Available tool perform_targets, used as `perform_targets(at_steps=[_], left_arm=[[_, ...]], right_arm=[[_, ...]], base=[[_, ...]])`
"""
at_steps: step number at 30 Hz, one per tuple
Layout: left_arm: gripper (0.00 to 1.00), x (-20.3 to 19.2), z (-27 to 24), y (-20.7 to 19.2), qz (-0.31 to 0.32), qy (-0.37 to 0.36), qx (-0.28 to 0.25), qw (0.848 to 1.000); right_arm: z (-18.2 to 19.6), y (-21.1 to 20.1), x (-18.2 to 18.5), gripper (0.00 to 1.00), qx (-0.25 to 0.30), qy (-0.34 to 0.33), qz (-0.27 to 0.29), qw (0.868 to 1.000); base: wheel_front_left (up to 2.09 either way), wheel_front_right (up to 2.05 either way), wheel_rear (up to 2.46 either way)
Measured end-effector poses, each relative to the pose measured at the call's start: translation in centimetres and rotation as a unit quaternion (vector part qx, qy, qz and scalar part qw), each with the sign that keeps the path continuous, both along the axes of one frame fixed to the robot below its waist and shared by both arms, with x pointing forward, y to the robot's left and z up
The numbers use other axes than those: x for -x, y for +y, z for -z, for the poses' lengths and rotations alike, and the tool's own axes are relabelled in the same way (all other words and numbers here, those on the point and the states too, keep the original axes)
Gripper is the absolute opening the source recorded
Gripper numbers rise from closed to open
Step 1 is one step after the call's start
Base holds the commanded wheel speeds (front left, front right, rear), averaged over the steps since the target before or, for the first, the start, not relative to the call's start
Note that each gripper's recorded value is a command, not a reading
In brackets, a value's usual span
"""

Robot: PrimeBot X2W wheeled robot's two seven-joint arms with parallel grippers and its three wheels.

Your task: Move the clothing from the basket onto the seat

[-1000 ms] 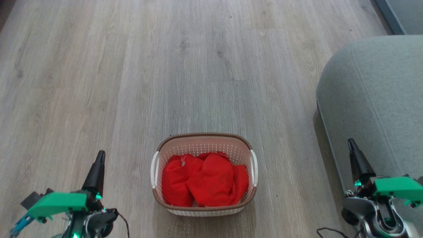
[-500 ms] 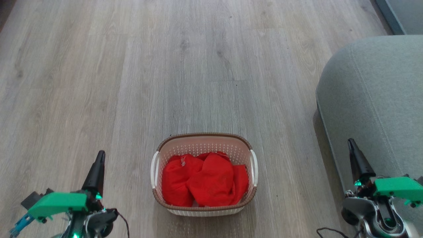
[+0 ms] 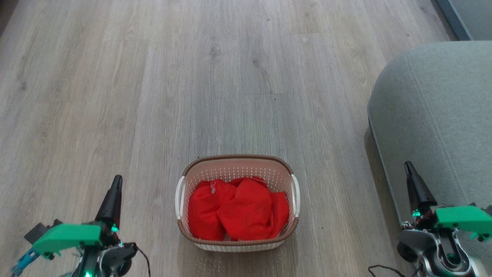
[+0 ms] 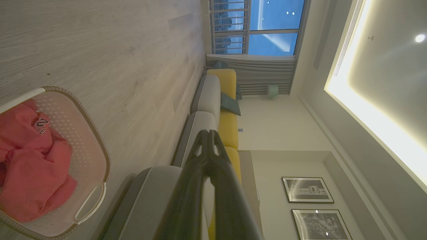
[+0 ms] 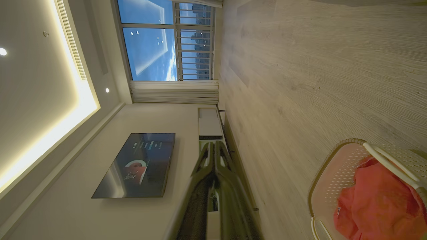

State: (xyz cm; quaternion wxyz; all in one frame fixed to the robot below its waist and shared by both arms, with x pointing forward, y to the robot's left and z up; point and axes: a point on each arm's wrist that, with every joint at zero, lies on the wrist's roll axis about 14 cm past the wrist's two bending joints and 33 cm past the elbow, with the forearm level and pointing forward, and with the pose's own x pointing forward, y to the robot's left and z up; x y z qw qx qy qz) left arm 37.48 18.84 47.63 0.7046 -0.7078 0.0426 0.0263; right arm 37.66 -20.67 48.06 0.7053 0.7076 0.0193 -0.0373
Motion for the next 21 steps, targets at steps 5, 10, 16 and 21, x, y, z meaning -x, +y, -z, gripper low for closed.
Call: perform_targets(at_steps=[5,10,16,21], left_arm=[[0.00,0.00,0.00,0.00,0.000,0.000,0.000,1.000],[0.00,0.00,0.00,0.00,0.000,0.000,0.000,1.000],[0.00,0.00,0.00,0.00,0.000,0.000,0.000,1.000],[0.00,0.00,0.00,0.00,0.000,0.000,0.000,1.000]], right_arm=[[0.00,0.00,0.00,0.00,0.000,0.000,0.000,1.000],[0.00,0.00,0.00,0.00,0.000,0.000,0.000,1.000],[0.00,0.00,0.00,0.00,0.000,0.000,0.000,1.000],[0.00,0.00,0.00,0.00,0.000,0.000,0.000,1.000]], base=[[0.00,0.00,0.00],[0.00,0.00,0.00],[0.00,0.00,0.00],[0.00,0.00,0.00]])
